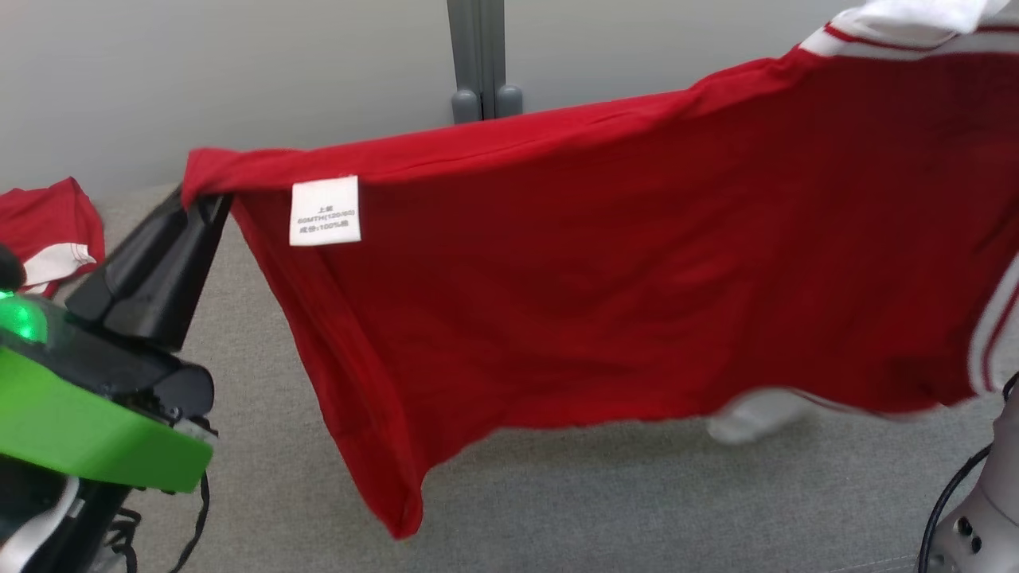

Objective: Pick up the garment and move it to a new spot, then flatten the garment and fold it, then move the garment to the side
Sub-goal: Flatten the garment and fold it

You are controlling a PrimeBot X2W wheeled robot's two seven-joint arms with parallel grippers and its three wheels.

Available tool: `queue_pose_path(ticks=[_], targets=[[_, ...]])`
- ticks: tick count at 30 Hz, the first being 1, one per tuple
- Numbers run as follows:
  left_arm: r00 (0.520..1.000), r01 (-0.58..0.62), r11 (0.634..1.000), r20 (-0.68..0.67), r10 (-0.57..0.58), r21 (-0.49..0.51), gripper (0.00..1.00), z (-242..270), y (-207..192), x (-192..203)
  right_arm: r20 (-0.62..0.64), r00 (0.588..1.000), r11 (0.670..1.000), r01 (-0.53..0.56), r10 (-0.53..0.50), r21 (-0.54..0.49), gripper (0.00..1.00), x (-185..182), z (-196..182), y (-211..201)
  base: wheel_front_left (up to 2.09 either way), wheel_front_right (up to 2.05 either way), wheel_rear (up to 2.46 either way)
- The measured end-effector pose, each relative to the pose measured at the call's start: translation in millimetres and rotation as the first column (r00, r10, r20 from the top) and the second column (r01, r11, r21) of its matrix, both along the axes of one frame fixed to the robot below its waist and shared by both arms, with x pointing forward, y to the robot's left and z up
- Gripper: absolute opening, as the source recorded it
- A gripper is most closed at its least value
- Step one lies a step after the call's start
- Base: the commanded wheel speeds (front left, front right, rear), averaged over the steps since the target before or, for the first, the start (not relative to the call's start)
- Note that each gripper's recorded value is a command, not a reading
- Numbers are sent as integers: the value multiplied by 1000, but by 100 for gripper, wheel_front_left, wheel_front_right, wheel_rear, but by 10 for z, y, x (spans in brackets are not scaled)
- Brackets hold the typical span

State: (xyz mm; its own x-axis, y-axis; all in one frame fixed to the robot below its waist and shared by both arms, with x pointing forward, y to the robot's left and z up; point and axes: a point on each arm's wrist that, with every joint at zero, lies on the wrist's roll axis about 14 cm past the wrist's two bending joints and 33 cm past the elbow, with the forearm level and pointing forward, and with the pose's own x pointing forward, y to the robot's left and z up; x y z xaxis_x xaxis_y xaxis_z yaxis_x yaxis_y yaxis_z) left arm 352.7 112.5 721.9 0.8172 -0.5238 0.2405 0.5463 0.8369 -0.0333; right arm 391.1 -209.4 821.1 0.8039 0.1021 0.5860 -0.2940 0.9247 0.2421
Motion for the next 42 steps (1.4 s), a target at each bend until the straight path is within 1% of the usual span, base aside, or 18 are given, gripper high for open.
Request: queue_pose_path(ticks=[4,7,9,13,16,19,21,25,27,29,30,31,33,34,35,37,39,42], targets=[[996,82,996,22,-83,38,0,235,-159,131,11,1000,999,20,-20,-34,0,104,282,-43,0,0,0],[995,100,992,-11,-100,71,0,254,-220,397,-28,998,998,51,-52,-49,0,343,323,-100,0,0,0],[995,93,992,-40,-90,85,0,241,-226,671,-63,995,995,70,-74,-66,0,579,303,-100,0,0,0],[998,10,998,-61,-6,61,0,285,-113,1318,-120,986,991,106,-115,-79,0,1092,214,-106,0,0,0],[994,-94,993,-43,97,72,0,303,20,1924,-144,979,987,135,-146,-87,0,1560,172,-84,0,0,0],[983,-181,982,-9,181,49,0,284,142,2450,-143,976,984,151,-163,-94,0,1969,126,-21,0,0,0],[974,-222,975,51,222,-5,0,355,197,2713,-129,977,982,160,-172,-100,0,2196,100,29,0,0,0],[953,-278,959,108,282,-50,0,214,246,3195,-67,984,981,154,-163,-114,0,2587,56,199,0,0,0],[953,-286,957,92,290,-52,0,-55,239,3390,-81,988,988,123,-130,-92,0,2786,-185,273,0,0,0],[954,-293,956,58,294,-29,0,-485,220,3559,-145,984,993,92,-102,-73,0,3012,-646,327,0,0,0],[956,-293,956,31,293,7,0,-763,196,3620,-183,979,995,78,-89,-66,0,3099,-924,359,0,0,0],[959,-285,958,8,285,39,0,-999,161,3641,-218,973,996,65,-75,-54,0,3153,-1147,379,0,0,0],[957,-267,959,-95,275,94,0,-1673,130,3615,-297,953,998,46,-55,-36,0,3190,-1735,416,0,0,0],[953,-263,959,-127,275,105,0,-1863,129,3578,-325,944,999,43,-50,-28,0,3171,-1916,409,0,0,0],[945,-251,959,-182,272,130,0,-2191,133,3469,-384,923,999,34,-30,3,0,3091,-2277,411,0,0,0],[935,-233,958,-232,269,168,0,-2545,170,3270,-459,888,1000,18,-14,5,0,2878,-2750,446,0,0,0],[927,-220,959,-267,263,180,0,-2749,216,3072,-501,865,1000,7,7,25,0,2647,-3015,453,0,0,0],[908,-176,960,-341,245,220,0,-3113,266,2619,-569,822,999,16,9,40,0,2194,-3376,349,0,0,0]])
